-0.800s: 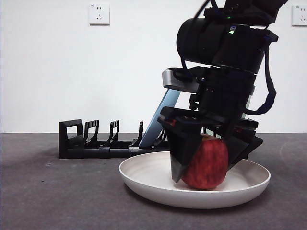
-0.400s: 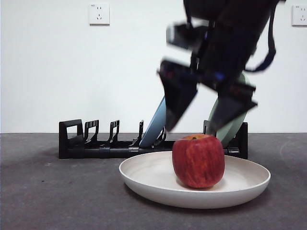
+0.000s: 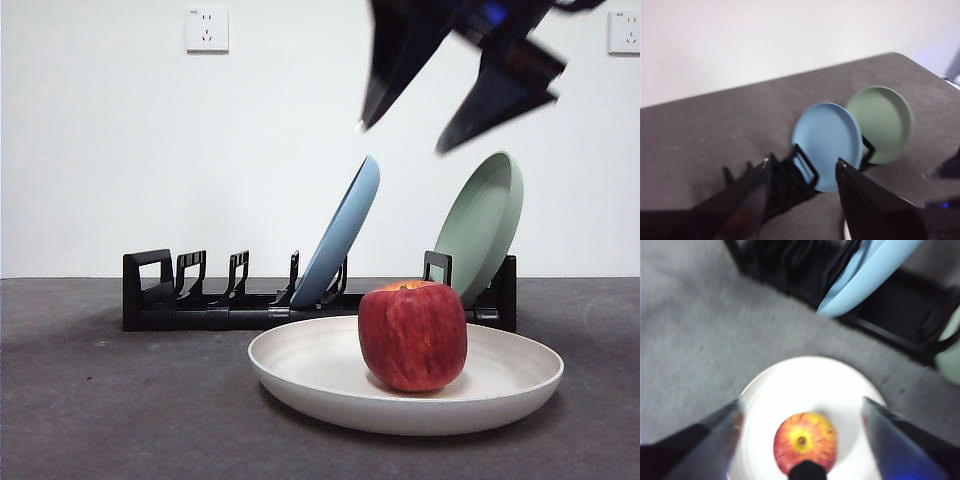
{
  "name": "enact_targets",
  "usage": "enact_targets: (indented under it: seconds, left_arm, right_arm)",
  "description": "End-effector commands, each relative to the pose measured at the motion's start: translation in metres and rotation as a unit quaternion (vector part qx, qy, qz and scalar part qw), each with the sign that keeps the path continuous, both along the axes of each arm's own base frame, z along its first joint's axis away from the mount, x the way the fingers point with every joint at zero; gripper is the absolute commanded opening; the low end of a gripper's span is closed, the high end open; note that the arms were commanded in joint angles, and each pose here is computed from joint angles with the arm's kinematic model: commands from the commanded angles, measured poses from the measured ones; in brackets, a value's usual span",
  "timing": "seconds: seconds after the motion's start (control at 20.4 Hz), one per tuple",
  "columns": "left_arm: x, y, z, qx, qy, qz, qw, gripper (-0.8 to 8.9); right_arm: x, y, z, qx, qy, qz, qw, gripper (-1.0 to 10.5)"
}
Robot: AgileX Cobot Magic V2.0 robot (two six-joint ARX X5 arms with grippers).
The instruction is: Take the yellow plate from the plate rack,put the plate on the table,take the apple from the table,put the apple in the plate
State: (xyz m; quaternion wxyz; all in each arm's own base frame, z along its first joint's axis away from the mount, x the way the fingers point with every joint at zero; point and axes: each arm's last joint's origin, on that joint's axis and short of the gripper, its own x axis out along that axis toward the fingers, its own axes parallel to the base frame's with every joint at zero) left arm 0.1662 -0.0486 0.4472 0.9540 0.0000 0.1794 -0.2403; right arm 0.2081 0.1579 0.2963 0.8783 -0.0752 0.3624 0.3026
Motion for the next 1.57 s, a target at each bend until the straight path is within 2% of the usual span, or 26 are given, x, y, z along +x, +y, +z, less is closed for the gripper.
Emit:
enact_targets:
  seconds: [0.05, 0.15, 0.2, 0.39, 0.59, 0.69, 0.93, 1.08, 1.37, 1.57]
  left_arm:
    - [0.006, -0.005, -0.004, 0.011, 0.008, -0.026, 1.000, 1.82]
    - [0.009, -0.009, -0.008, 0.020, 0.017, -0.037, 0.999, 0.56]
    - [0.011, -0.013, -0.010, 0.029, 0.023, -0.047, 0.998, -0.21]
    - [0.016, -0.023, -0.017, 0.047, 0.042, -0.068, 0.996, -0.09]
    - [0.016, -0.027, -0.020, 0.049, 0.044, -0.076, 0.995, -0.09]
    - [0.019, -0.027, -0.026, 0.052, 0.036, -0.062, 0.996, -0.09]
    - [0.017, -0.028, -0.076, 0.047, 0.016, -0.018, 0.999, -0.09]
    - [0.009, -0.023, -0.112, 0.031, 0.003, 0.015, 0.999, -0.09]
    - [-0.016, -0.012, -0.173, -0.003, -0.012, 0.043, 0.999, -0.09]
    - [-0.031, -0.006, -0.209, -0.002, -0.001, 0.084, 0.996, -0.09]
  right_arm:
    - [-0.002, -0.013, 0.012, 0.004, -0.030, -0.007, 1.000, 0.6]
    - [-0.004, -0.022, 0.020, 0.010, -0.046, -0.018, 0.999, -0.2]
    - [-0.006, -0.029, 0.025, 0.016, -0.056, -0.028, 0.998, -0.1]
    - [-0.009, -0.056, 0.038, 0.026, -0.078, -0.076, 0.994, -0.1]
    - [-0.014, -0.078, 0.040, 0.011, -0.065, -0.114, 0.991, -0.1]
    - [-0.015, -0.085, 0.039, -0.001, -0.061, -0.121, 0.991, -0.1]
    - [-0.022, -0.090, 0.034, 0.025, -0.103, -0.126, 0.986, -0.1]
    - [-0.028, -0.092, 0.016, 0.057, -0.124, -0.140, 0.981, -0.1]
    - [-0.049, -0.091, -0.051, 0.117, -0.136, -0.149, 0.972, -0.1]
    - [-0.066, -0.085, -0.091, 0.103, -0.113, -0.150, 0.977, -0.1]
